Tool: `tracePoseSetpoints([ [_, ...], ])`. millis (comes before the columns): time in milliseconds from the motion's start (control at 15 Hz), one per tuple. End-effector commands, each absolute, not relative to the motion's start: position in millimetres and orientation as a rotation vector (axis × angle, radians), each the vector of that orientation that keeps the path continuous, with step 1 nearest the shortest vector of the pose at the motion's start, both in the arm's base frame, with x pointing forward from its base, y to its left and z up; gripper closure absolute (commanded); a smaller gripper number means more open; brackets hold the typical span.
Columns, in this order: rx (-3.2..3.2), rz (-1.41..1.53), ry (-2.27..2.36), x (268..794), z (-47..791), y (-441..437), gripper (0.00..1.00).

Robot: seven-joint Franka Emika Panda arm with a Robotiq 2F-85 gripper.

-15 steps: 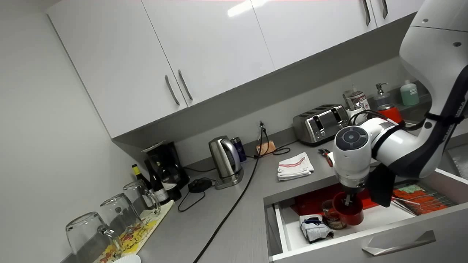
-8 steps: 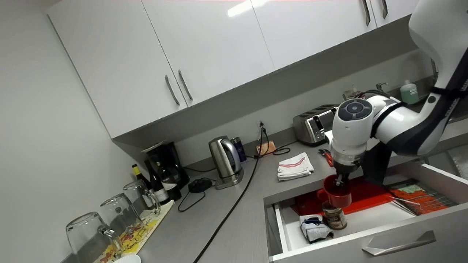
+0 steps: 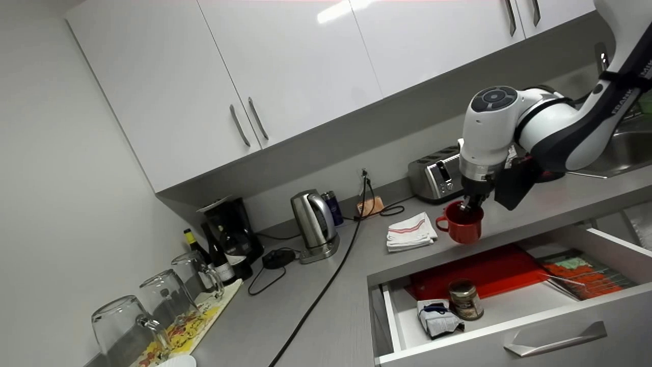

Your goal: Open the topmost drawer on the left side of the cabinet, remove the red cup from the drawer and place it on the countertop, close the open drawer

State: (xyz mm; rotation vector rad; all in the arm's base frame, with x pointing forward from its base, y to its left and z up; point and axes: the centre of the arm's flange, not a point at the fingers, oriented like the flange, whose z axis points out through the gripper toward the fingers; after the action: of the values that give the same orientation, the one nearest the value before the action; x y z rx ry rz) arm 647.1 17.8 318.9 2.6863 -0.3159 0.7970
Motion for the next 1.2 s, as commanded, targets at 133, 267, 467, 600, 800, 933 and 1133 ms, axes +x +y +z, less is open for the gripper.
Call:
tracePoseSetpoints([
  [133,2.728,0.707,-0.636,640.5,331.7,-50.7,0.98],
  [267,2.732,0.672,-0.755,637.9,332.7,-74.4,0.98],
  [467,2.726,0.638,-0.906,634.4,334.6,-102.9,0.98],
  [600,2.711,0.613,-0.981,633.1,333.6,-116.4,0.98],
  [800,2.664,0.567,-1.074,630.3,330.5,-135.3,0.98],
  [933,2.627,0.529,-1.122,627.9,327.5,-150.0,0.98],
  [1133,2.573,0.478,-1.176,627.3,322.8,-170.7,0.98],
])
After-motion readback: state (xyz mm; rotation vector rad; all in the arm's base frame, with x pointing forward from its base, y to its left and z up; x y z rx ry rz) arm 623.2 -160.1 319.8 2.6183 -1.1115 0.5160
